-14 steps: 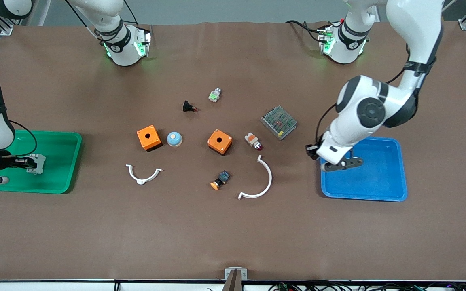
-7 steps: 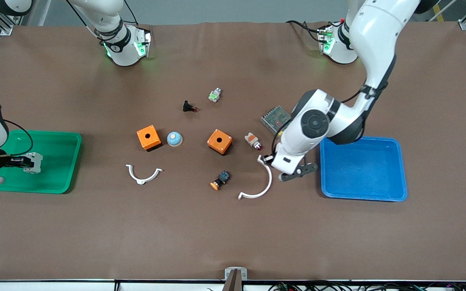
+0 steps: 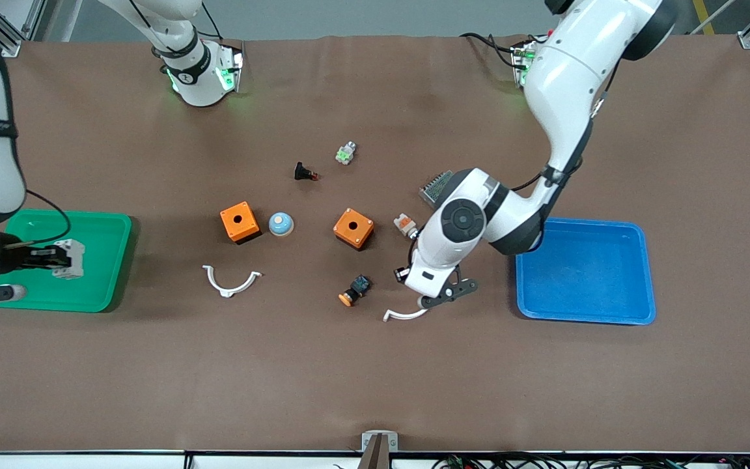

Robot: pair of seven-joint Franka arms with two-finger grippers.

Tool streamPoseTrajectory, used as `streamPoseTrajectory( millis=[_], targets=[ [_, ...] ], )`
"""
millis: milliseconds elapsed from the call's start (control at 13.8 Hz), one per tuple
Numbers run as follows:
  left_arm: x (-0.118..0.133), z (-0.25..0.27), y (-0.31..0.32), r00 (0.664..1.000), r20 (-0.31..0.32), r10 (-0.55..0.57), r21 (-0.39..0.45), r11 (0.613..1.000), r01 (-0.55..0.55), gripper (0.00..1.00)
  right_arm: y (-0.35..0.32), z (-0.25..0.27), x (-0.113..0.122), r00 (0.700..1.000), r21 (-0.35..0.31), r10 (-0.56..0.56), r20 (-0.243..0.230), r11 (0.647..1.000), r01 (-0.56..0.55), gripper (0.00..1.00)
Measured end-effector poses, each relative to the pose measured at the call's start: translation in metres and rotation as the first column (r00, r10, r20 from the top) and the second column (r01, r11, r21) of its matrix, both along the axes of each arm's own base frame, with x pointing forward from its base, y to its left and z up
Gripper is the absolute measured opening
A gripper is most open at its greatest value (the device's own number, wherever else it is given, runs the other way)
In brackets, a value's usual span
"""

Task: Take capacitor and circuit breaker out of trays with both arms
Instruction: 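Carry the breaker and capacitor out of the trays toward the table middle, then lower the breaker near the orange boxes while the left gripper lowers the capacitor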

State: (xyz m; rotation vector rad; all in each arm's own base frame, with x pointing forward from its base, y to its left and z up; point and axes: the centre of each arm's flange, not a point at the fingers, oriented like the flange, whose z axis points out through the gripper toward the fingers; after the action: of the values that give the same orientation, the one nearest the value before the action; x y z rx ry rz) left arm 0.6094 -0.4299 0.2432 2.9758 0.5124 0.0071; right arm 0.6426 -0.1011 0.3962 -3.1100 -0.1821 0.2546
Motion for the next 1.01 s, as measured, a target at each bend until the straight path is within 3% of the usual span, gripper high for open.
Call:
streamPoseTrajectory(
  millis=[289,724,1013],
  targets=[
    [-0.007,-0.037,-0.022,0.999,0.044,0.011,-0.015,1.000,-0.010,0.35,0.131,0.008,0.001,1.000,-0.025,-0.003,-0.018,1.000,0.003,0.40],
    [-0.011,-0.054,-0.028,0.999,0.049,0.006,-0.024,1.000,-0.005,0.35,0.272,-0.015,-0.030,0.989,-0.012,-0.131,-0.067,0.991,0.130,0.40],
    [-0.013,-0.055,-0.031,0.999,0.050,0.002,-0.024,1.000,-0.001,0.35,0.343,-0.049,-0.055,0.976,-0.005,-0.217,0.006,0.976,0.217,0.40]
  ],
)
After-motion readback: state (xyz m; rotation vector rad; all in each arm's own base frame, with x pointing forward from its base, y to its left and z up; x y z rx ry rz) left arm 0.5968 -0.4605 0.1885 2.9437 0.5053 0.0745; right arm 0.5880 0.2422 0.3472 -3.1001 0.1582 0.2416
